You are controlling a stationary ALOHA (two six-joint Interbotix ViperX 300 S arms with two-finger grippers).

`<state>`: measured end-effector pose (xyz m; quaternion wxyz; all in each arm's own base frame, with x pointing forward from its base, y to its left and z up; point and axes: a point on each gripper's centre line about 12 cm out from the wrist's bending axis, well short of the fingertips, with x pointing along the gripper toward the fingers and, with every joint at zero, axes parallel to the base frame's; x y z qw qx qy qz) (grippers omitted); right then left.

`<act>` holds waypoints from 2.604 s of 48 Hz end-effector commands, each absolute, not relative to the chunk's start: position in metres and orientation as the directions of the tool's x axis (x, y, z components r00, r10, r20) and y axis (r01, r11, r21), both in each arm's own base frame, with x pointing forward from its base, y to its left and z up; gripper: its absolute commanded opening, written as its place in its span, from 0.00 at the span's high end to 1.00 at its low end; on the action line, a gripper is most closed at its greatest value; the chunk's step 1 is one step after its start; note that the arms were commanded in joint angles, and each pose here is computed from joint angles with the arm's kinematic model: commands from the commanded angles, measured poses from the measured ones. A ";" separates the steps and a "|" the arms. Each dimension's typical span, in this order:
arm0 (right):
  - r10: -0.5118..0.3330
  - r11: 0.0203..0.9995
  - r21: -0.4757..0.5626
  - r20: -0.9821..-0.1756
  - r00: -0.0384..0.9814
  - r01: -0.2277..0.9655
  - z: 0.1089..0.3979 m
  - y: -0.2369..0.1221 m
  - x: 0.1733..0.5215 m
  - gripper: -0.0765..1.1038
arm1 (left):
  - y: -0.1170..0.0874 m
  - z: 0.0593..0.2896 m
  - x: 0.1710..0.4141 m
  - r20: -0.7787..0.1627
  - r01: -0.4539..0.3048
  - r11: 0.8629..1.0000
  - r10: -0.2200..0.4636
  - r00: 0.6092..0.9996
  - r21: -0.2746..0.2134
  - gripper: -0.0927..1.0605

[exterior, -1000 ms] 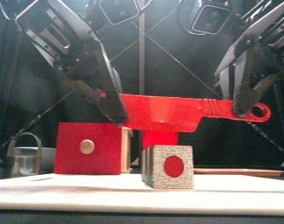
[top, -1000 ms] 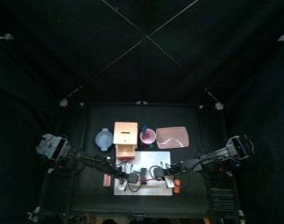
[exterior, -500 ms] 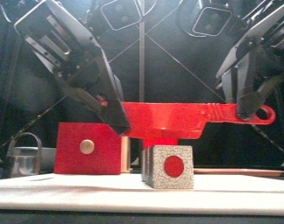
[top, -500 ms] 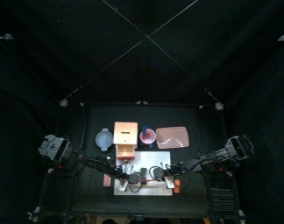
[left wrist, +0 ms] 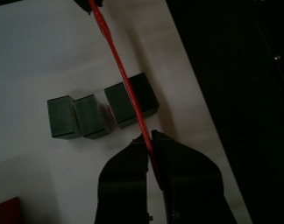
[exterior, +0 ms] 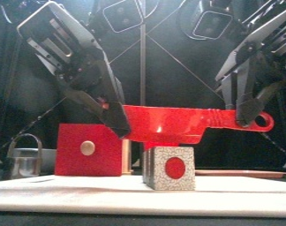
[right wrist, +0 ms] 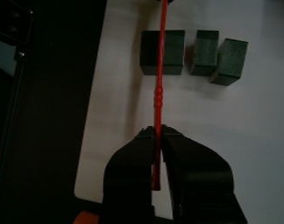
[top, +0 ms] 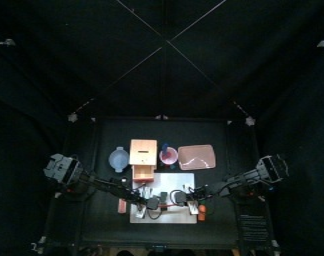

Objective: Place sushi on board then cut the sushi with the knife then place the pieces on the plate
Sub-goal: Cut the sushi into 4 pieces

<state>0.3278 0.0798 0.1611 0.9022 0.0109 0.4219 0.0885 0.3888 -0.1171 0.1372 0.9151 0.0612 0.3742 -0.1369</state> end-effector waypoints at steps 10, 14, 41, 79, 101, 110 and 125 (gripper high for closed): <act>0.164 0.986 0.095 -0.734 0.659 -0.139 0.171 0.075 0.334 0.61 | -0.121 0.153 0.398 -0.657 0.305 0.952 -0.219 0.722 0.017 0.58; 0.163 0.986 0.097 -0.737 0.656 -0.135 0.170 0.075 0.335 0.61 | -0.122 0.152 0.399 -0.658 0.305 0.952 -0.219 0.721 0.017 0.58; 0.157 0.987 0.095 -0.743 0.650 -0.129 0.165 0.074 0.343 0.61 | -0.122 0.143 0.400 -0.676 0.307 0.952 -0.214 0.705 0.019 0.58; 0.147 0.988 0.068 -0.720 0.679 -0.142 0.181 0.068 0.338 0.61 | -0.120 0.153 0.397 -0.661 0.312 0.950 -0.216 0.718 0.029 0.58; 0.156 0.987 0.088 -0.715 0.681 -0.133 0.183 0.071 0.339 0.61 | -0.121 0.161 0.397 -0.648 0.311 0.950 -0.221 0.729 0.027 0.58; 0.160 0.986 0.089 -0.716 0.679 -0.138 0.183 0.073 0.338 0.61 | -0.121 0.164 0.396 -0.640 0.311 0.950 -0.223 0.735 0.027 0.58; 0.178 0.984 0.117 -0.721 0.670 -0.135 0.180 0.079 0.335 0.61 | -0.123 0.160 0.396 -0.650 0.315 0.949 -0.224 0.727 0.025 0.58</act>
